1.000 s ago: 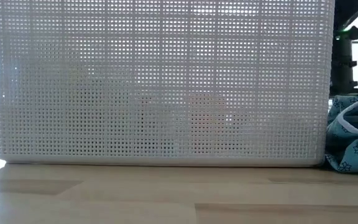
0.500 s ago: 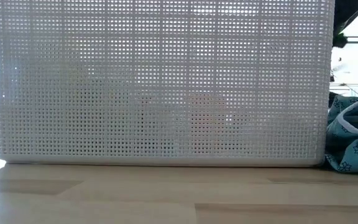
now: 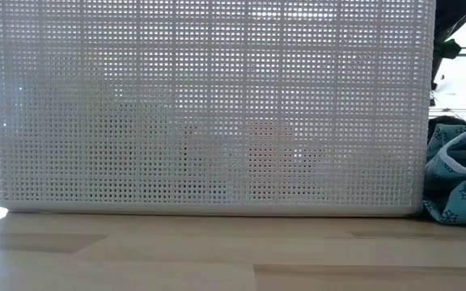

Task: Pick & place medical supplies in basket/bin
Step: Put the white mailer bag into the white container

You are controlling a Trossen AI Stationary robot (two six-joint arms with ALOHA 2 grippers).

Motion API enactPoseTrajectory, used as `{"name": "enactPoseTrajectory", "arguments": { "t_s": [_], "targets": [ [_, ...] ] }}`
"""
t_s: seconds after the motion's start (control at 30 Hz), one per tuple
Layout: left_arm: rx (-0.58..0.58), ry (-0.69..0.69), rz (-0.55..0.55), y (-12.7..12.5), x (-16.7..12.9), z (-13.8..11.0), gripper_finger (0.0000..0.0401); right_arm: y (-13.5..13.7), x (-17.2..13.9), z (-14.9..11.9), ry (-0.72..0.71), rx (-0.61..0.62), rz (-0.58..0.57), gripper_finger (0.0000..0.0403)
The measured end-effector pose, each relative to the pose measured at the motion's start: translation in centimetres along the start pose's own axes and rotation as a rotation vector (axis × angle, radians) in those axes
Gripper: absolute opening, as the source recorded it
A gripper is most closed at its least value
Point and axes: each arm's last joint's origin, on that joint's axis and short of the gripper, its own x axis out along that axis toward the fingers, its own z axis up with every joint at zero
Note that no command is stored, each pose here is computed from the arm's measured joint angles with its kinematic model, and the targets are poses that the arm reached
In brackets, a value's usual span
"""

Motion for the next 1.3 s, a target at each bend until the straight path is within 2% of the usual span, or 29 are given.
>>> {"name": "enactPoseTrajectory", "arguments": {
  "t_s": [0.1, 0.27, 0.5, 0.63, 0.77, 0.93, 1.0, 1.17, 1.3],
  "targets": [
    [-0.002, 0.013, 0.000, 0.0, 0.0, -0.1, 0.0385, -0.1, -0.1, -0.1, 0.004, -0.002, -0.008, 0.0302],
    [-0.004, 0.027, 0.001, 0.0, 0.0, -0.3, 0.0385, 0.2, -1.0, 0.1, -0.036, 0.002, 0.071, 0.0302],
    [-0.018, 0.043, 0.002, 0.0, 0.0, -0.4, 0.0385, -2.2, -2.2, -0.1, -0.084, 0.059, -0.109, 0.0302],
    [-0.025, 0.048, 0.002, 0.0, 0.0, -0.5, 0.0385, -2.6, -2.2, 0.2, -0.125, 0.047, -0.138, 0.0302],
    [-0.028, 0.047, 0.004, 0.0, 0.0, -0.5, 0.0385, -2.9, -0.6, 0.4, -0.091, 0.025, -0.055, 0.0302],
    [-0.069, 0.048, 0.005, 0.0, 0.0, -0.5, 0.0385, -4.5, 1.4, -0.2, 0.002, 0.095, -0.049, 0.0302],
    [-0.086, 0.056, 0.006, 0.0, 0.0, -0.5, 0.0385, -4.7, 1.7, -0.2, -0.003, 0.097, -0.020, 0.0302],
    [-0.094, 0.089, 0.010, 0.0, 0.0, -0.9, 0.0385, -3.8, 2.3, 0.1, -0.040, 0.064, 0.137, 0.0302],
    [-0.117, 0.081, 0.013, 0.0, 0.0, -0.8, 0.0385, -3.7, 2.6, 0.2, -0.039, 0.090, 0.142, 0.0302]
  ]
}}
